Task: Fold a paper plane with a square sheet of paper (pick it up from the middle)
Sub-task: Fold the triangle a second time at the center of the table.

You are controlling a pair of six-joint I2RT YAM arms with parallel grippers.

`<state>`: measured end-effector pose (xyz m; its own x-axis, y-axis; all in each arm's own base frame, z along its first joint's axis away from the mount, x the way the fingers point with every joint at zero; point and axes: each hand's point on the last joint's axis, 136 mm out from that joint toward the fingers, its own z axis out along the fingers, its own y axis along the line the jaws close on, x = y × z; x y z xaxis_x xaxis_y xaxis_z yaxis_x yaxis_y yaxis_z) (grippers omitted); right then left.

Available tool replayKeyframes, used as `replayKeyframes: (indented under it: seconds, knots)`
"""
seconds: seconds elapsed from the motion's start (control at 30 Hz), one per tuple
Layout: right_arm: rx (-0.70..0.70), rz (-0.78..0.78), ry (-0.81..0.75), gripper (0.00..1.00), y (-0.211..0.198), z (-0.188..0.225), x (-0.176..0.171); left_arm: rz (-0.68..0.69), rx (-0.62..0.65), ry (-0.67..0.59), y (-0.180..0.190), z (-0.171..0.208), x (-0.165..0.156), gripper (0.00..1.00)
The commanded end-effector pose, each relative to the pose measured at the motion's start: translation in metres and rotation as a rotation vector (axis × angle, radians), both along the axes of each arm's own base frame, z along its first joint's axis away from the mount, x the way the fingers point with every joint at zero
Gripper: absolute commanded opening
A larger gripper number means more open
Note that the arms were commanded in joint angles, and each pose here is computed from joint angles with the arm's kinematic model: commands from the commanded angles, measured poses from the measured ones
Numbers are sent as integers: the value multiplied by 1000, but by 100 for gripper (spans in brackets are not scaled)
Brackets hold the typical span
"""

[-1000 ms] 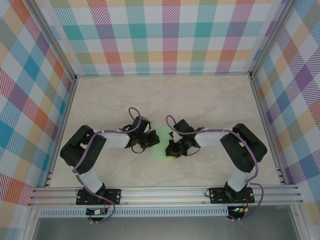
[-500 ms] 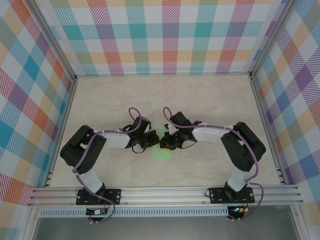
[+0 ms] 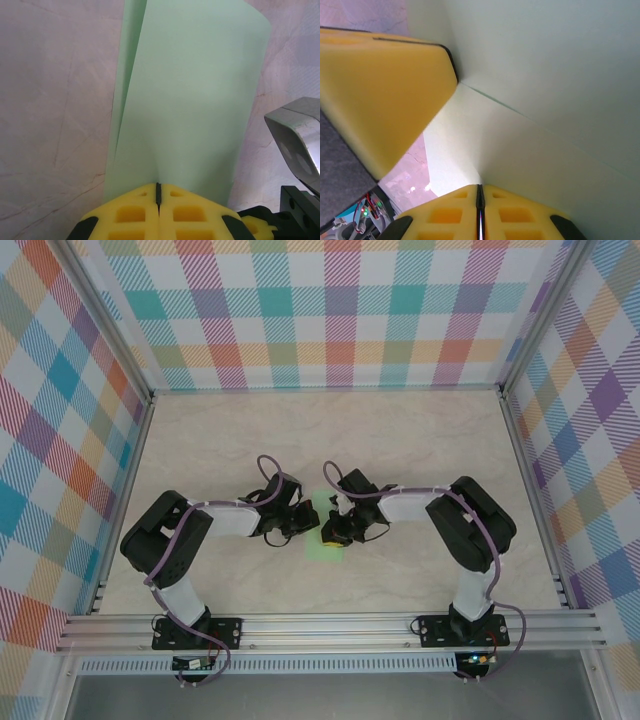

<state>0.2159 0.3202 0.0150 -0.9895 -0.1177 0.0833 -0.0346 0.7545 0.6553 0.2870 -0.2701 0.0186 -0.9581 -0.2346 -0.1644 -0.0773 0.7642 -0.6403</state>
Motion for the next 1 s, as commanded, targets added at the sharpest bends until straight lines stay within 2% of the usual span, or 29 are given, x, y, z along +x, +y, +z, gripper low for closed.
replayKeyframes:
  seconds: [0.0, 0.23, 0.67, 0.97]
  knots:
    - [-42, 9, 54, 11, -15, -3, -21, 65, 172, 95, 34, -41, -18, 0]
    - [-33, -13, 67, 12, -26, 2, -33, 66, 176, 102, 35, -44, -20, 0]
    - [-85, -19, 112, 13, -54, -14, -62, 64, 174, 103, 35, -44, -21, 0]
    - [-77, -32, 100, 13, -63, -7, -64, 57, 166, 99, 33, -41, -20, 0]
